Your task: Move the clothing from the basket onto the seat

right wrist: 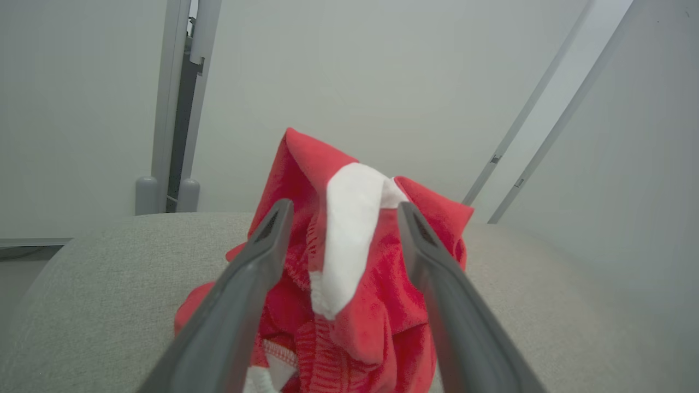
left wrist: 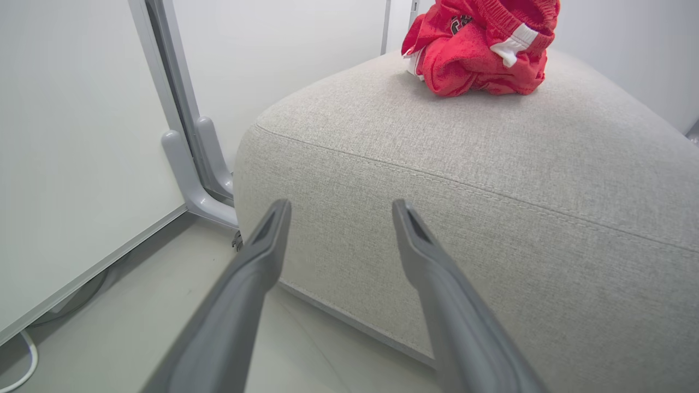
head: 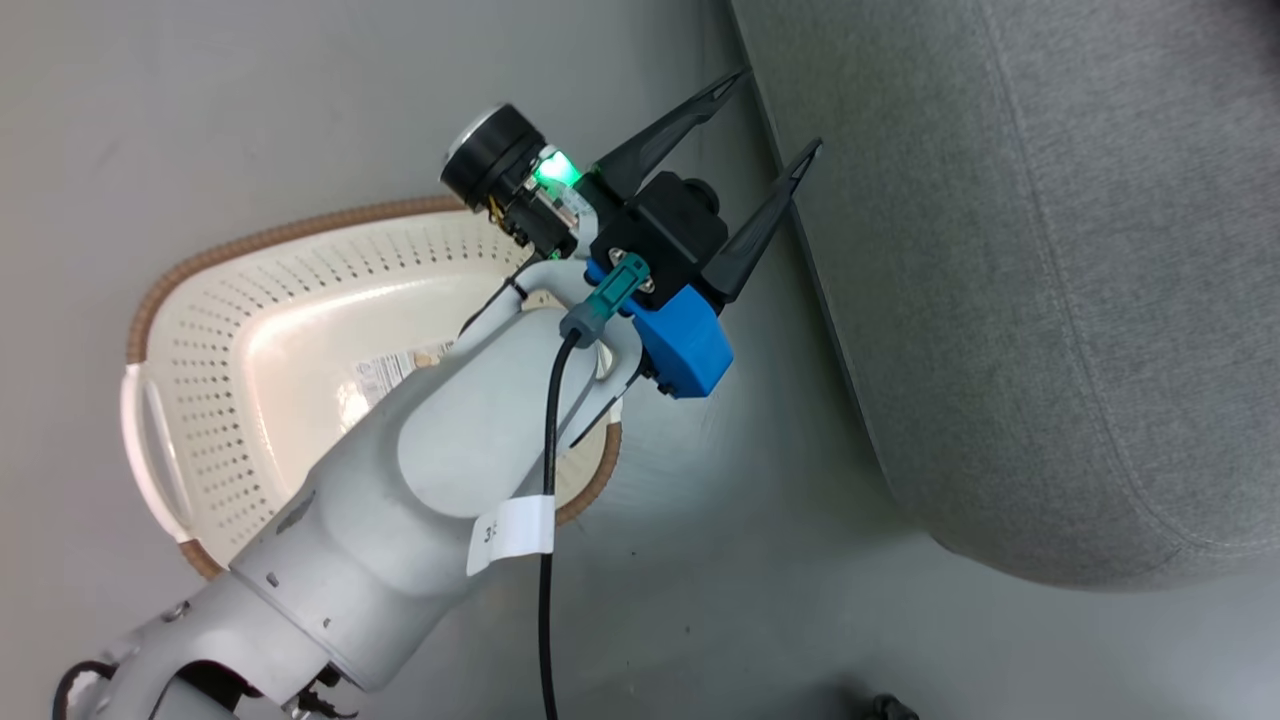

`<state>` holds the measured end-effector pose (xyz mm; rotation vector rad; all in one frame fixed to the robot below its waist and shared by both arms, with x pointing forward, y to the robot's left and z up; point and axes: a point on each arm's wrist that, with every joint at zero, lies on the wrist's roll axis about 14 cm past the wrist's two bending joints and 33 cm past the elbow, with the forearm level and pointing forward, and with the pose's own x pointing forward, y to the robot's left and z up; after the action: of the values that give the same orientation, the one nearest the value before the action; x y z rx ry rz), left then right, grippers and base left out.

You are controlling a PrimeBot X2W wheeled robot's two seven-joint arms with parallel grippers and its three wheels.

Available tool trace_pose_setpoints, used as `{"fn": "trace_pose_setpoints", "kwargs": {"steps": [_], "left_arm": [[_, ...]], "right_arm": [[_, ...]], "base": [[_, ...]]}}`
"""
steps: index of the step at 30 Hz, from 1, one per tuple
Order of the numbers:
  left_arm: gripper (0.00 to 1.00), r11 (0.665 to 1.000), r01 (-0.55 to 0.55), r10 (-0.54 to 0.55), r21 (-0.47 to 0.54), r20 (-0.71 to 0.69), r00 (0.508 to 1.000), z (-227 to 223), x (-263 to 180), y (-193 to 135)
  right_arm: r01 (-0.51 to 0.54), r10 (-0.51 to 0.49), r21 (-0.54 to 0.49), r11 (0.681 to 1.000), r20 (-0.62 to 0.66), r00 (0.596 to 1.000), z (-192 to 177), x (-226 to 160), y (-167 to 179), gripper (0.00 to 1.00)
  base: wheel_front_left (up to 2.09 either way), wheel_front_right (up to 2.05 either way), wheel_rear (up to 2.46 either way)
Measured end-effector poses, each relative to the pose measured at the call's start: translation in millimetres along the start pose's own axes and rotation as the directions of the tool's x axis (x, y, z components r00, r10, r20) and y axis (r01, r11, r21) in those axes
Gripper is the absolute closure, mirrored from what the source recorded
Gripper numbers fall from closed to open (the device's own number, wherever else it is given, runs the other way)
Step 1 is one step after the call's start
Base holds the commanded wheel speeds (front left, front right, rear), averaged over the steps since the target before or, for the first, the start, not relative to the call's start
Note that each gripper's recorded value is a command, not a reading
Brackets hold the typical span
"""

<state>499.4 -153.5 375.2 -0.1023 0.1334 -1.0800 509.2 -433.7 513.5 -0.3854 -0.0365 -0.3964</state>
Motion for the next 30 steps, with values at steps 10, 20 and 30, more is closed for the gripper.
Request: {"fn": "trace_pose_setpoints", "kwargs": {"steps": [10, 20, 30], "left_arm": [[0.0, 0.991, -0.13, 0.13, -0.003, 0.079, 0.988, 55.6, -29.1, 5.5], [0.0, 0.941, -0.338, 0.334, -0.003, 0.16, 0.929, 103.0, -89.6, 24.0], [0.0, 0.8, -0.599, 0.588, -0.035, 0.241, 0.772, 133.8, -183.8, 46.3]], "right_arm": [[-0.124, 0.113, 0.058, 0.991, 0.163, 0.98, 66.0, -28.3, 35.0, 0.0], [-0.35, 0.308, 0.158, 0.923, 0.24, 0.921, 102.3, -70.8, 112.3, 0.0], [-0.479, 0.406, 0.276, 0.833, 0.282, 0.869, 123.5, -117.1, 164.7, 0.0]], "base": [[0.0, 0.0, 0.0], [0.0, 0.0, 0.0], [0.0, 0.0, 0.0]]}}
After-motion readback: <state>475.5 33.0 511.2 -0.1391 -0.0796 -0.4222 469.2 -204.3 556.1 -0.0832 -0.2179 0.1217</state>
